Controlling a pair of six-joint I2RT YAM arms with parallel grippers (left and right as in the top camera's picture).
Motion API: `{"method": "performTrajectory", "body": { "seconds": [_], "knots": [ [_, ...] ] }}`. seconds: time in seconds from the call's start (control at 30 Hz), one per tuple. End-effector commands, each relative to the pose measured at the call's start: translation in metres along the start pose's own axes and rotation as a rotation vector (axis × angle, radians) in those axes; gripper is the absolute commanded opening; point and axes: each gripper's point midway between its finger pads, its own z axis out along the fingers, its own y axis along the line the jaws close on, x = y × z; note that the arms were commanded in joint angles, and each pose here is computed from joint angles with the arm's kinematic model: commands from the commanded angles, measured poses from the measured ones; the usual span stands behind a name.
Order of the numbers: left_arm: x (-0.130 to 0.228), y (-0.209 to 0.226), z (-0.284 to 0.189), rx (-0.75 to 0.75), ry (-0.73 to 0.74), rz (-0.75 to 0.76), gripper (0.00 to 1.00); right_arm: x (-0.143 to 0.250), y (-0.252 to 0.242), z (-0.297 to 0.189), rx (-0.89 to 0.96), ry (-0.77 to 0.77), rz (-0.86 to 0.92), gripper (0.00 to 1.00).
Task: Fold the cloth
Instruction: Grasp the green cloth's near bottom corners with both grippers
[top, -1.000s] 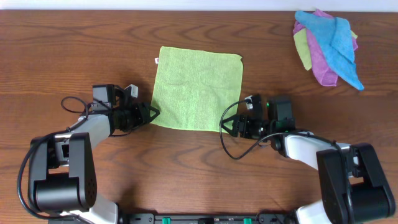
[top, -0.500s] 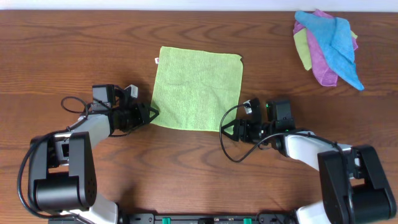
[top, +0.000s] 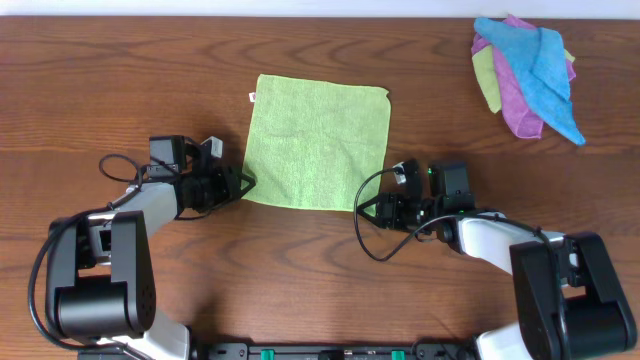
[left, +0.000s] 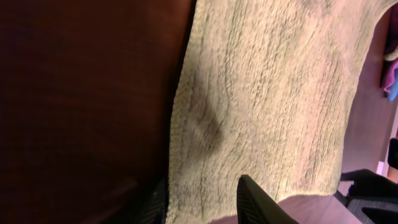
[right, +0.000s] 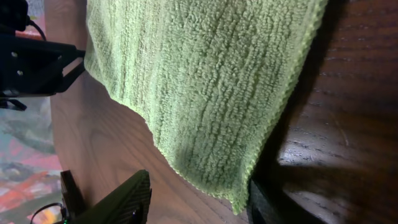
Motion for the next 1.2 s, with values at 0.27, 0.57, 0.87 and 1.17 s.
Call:
{"method": "performTrajectory", "body": {
  "seconds": [0.27,0.57,0.87,1.17],
  "knots": [
    [0.044,0.04,0.011,-0.148,0.128,-0.059,0.37,0.033,-0.061,0.005,0.23,0.039,0.122,0.52],
    [0.039,0.043,0.011,-0.162,0.105,-0.049,0.23,0.032,-0.061,0.005,0.232,0.035,0.123,0.16],
    [0.033,0.039,0.012,-0.144,0.087,-0.045,0.06,0.017,-0.055,0.006,0.218,0.006,0.106,0.02],
    [0.016,0.012,0.01,-0.039,0.08,-0.029,0.06,-0.003,-0.035,0.003,0.192,0.036,0.096,0.01]
  ]
}}
